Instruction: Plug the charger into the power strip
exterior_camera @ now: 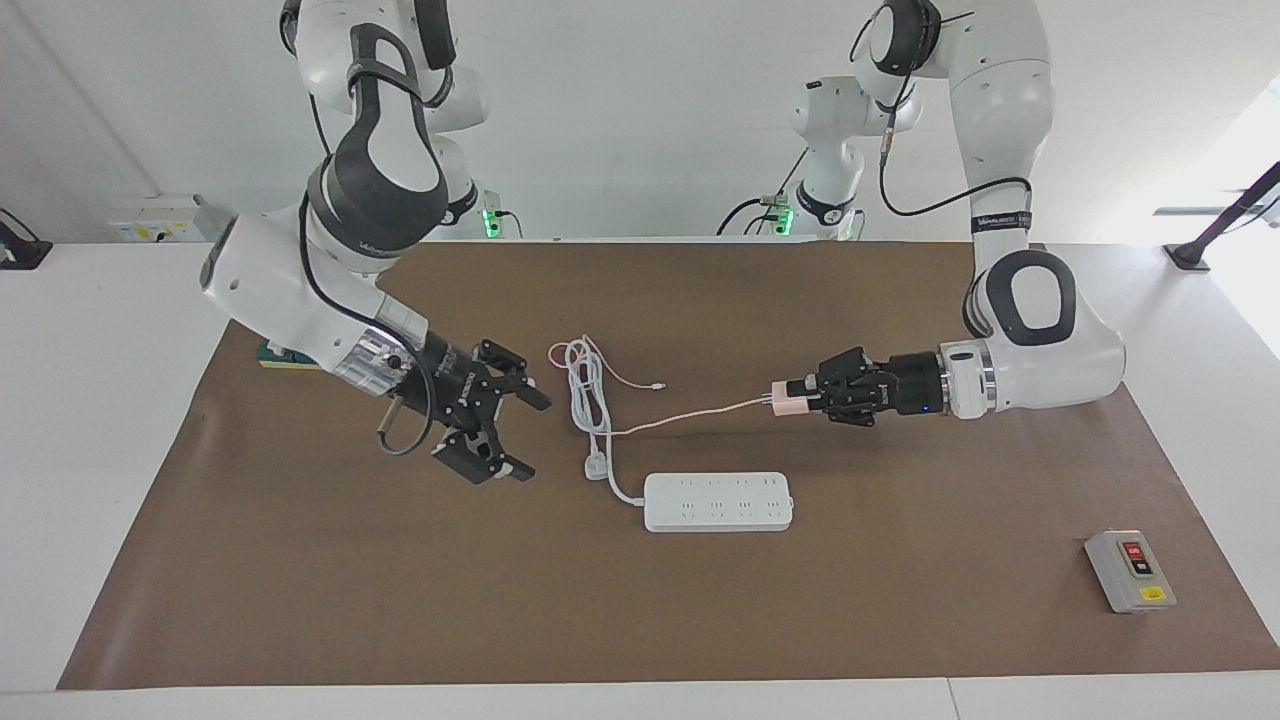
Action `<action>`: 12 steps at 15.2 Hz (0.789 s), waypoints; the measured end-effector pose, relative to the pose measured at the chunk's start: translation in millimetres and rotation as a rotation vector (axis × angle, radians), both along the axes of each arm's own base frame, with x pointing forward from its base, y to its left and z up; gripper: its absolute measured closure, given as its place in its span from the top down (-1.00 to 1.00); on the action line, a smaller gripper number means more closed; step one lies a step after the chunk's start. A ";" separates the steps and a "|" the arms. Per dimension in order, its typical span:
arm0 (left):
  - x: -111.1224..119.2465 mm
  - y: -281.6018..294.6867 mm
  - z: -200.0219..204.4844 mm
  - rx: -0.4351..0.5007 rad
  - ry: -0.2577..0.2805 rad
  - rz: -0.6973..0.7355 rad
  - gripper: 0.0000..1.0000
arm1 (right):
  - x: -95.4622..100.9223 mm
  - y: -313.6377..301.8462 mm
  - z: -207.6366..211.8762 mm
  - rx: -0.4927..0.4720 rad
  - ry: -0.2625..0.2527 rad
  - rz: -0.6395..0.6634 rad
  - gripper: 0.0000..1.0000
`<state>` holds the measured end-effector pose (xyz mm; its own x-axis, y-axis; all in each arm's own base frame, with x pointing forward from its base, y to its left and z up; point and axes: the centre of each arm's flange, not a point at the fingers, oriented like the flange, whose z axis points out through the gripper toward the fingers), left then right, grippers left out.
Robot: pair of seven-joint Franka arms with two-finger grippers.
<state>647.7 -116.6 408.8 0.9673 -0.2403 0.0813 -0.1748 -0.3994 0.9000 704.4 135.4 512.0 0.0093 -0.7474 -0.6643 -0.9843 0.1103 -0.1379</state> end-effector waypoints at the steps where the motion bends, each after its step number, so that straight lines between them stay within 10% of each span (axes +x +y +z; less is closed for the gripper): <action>1: -1.6 10.6 6.3 0.052 -0.006 -0.006 -0.37 | -2.5 -4.5 2.4 -0.048 -0.009 0.026 1.00; 12: -9.3 126.1 117.0 0.630 -0.015 -0.093 -0.37 | -38.7 -90.2 17.9 -0.354 -0.179 0.655 1.00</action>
